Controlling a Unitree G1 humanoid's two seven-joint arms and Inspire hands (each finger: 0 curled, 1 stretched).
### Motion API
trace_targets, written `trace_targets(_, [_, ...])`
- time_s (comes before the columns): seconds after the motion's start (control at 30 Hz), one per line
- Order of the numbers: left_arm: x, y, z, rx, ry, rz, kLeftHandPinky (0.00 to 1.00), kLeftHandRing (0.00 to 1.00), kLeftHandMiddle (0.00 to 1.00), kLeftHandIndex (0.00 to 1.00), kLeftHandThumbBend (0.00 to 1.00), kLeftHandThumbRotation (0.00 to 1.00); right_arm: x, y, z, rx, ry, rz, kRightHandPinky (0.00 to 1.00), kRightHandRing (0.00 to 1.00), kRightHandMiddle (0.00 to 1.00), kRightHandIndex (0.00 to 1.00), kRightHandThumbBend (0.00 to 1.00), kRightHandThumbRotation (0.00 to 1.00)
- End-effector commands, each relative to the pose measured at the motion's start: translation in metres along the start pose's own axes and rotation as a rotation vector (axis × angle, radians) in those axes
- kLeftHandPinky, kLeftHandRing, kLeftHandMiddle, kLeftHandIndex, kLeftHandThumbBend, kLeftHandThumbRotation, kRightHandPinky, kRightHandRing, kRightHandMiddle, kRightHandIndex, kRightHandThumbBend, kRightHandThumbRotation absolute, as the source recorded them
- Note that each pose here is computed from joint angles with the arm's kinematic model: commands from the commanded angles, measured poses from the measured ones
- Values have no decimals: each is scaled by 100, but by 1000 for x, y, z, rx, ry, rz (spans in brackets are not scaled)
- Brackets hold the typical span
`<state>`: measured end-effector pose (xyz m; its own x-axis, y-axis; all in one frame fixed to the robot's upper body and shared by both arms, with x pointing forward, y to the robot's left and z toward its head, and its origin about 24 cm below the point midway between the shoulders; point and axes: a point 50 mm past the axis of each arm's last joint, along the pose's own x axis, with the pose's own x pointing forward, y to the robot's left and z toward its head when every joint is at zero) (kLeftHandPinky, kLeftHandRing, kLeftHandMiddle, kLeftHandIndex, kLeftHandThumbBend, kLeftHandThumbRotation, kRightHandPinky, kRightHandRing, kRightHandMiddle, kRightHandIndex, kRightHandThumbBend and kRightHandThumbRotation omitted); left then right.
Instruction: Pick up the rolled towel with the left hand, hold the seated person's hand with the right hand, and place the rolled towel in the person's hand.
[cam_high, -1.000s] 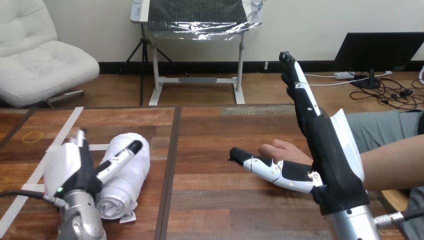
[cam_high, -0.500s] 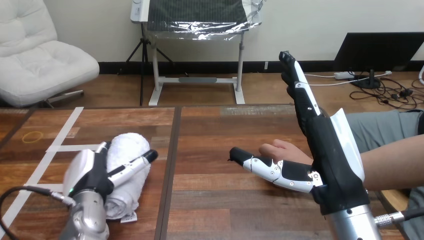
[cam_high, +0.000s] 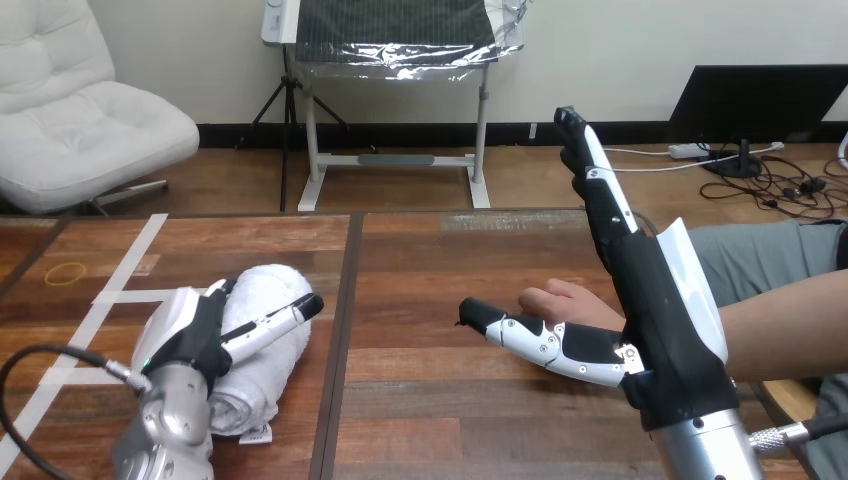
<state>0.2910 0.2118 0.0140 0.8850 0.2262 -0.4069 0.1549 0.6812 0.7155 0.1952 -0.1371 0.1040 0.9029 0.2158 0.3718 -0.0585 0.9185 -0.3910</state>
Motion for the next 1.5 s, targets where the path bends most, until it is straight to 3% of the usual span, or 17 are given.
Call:
trace_targets(0.0, [7, 7, 21, 62, -59, 2, 78, 87, 90, 92, 100, 80, 9, -6, 14, -26, -78, -17, 100, 100, 100, 100, 69, 0])
trace_targets(0.37, [8, 1, 22, 225, -39, 17, 79, 86, 88, 92, 99, 78, 10, -6, 15, -40, -78, -11, 100, 100, 100, 100, 70, 0])
trace_targets(0.77, [9, -3, 22, 411, 10, 57, 66, 74, 79, 87, 96, 71, 10, -7, 15, -44, -77, -5, 100, 100, 100, 100, 69, 0])
trace_targets(0.87, [9, -4, 22, 445, 27, 68, 58, 68, 73, 85, 93, 65, 10, -7, 15, -46, -77, -4, 100, 100, 100, 100, 70, 0])
trace_targets(0.97, [10, -5, 22, 480, 54, 75, 43, 52, 61, 83, 91, 59, 10, -7, 16, -44, -78, -2, 100, 100, 100, 100, 70, 0])
trace_targets(1.13, [11, -6, 21, 529, 84, 71, 23, 31, 42, 70, 84, 43, 10, -7, 16, -42, -78, 0, 100, 100, 100, 100, 70, 0])
trace_targets(1.3, [13, -8, 20, 611, 130, 69, 17, 25, 36, 66, 81, 35, 10, -7, 16, -39, -75, -1, 100, 100, 100, 100, 70, 0])
trace_targets(1.47, [14, -11, 18, 631, 145, 84, 14, 22, 34, 68, 81, 24, 10, -7, 16, -35, -73, 0, 100, 100, 100, 100, 69, 0])
